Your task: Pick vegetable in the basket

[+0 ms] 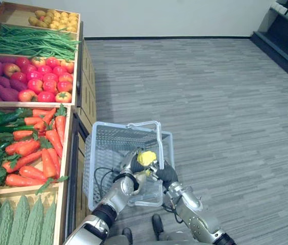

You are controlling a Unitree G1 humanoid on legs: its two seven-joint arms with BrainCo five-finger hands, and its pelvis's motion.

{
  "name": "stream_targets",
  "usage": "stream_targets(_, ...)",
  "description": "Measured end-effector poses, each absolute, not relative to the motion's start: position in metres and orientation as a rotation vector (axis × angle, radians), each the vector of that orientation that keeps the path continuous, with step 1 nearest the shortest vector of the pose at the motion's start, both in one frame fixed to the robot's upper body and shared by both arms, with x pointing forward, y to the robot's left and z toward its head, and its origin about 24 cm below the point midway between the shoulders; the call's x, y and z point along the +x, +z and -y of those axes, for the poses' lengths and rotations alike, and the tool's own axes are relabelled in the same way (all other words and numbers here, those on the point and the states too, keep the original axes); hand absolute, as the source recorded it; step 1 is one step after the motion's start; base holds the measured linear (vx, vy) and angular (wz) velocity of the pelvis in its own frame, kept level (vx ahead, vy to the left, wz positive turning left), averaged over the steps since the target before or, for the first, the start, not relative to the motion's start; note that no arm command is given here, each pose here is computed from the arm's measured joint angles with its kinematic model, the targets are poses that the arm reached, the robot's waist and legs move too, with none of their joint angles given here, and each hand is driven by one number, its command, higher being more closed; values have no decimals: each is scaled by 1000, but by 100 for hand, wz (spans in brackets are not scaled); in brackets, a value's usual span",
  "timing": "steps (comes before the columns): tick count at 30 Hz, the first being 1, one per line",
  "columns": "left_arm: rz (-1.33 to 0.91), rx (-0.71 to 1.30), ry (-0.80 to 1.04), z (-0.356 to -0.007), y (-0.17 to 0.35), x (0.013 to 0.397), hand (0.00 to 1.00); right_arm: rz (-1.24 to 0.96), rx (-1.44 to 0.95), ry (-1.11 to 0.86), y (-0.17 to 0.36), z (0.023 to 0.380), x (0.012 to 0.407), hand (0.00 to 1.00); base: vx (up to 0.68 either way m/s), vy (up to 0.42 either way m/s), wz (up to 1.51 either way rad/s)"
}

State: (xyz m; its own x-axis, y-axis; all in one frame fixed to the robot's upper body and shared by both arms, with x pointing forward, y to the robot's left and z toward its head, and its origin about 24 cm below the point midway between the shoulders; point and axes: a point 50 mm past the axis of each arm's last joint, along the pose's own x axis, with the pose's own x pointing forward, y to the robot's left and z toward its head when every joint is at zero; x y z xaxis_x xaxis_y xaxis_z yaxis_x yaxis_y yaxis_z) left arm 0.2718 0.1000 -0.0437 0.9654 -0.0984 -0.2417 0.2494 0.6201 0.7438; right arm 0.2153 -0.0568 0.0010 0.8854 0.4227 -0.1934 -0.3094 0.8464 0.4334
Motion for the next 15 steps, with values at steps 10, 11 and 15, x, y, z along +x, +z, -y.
stream_targets(10,-81,748,-114,-97,-19,273,0,-210,235,260,5,79,228,100,0,0,0)
stream_targets(11,-57,717,-103,-97,-13,272,0,-203,229,243,6,82,230,100,0,0,3)
stream_targets(15,24,563,-62,-97,7,264,0,-190,210,161,5,99,233,100,0,1,6)
